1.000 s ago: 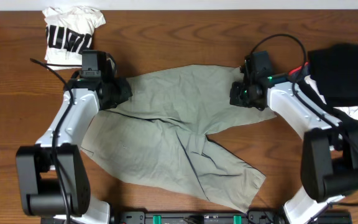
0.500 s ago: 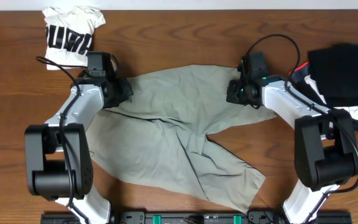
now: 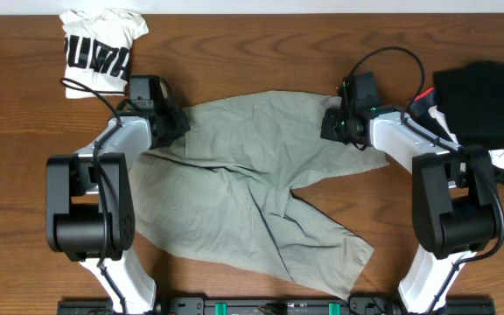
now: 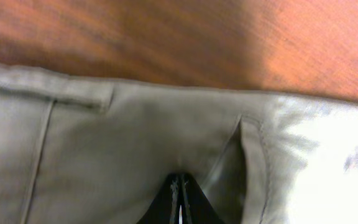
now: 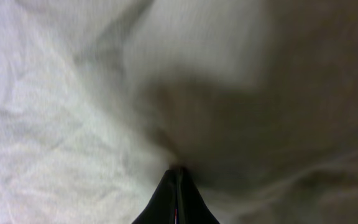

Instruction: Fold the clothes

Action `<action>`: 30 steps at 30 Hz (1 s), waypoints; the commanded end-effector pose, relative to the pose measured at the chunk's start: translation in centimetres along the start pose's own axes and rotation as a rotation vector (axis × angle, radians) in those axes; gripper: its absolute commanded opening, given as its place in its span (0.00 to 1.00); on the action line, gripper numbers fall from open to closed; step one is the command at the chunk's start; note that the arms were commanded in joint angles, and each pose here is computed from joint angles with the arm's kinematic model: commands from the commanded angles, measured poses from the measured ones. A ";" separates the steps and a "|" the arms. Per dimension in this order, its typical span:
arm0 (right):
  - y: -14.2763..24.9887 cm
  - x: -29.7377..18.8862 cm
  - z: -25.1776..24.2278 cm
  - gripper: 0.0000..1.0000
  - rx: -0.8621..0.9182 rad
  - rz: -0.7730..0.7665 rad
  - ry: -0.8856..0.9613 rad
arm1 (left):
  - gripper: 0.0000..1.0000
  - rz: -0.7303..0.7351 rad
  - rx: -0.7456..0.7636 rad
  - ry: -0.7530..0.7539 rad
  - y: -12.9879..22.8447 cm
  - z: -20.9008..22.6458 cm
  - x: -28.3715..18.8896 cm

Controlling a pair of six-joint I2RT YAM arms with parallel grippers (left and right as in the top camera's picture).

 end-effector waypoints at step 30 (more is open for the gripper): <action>-8.0 6.9 -6.3 0.02 0.072 -0.111 0.082 | 0.11 -0.267 -0.061 -0.099 -6.6 0.7 9.0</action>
Point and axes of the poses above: each gripper's point midway between its finger pads, its own x axis out along the fingers, its own z axis along the line the jaws close on, y = z × x, the point moved 9 cm from there along -x, back along the fingers, and after that the axes turned 1 degree about x, right-handed, at the moved point
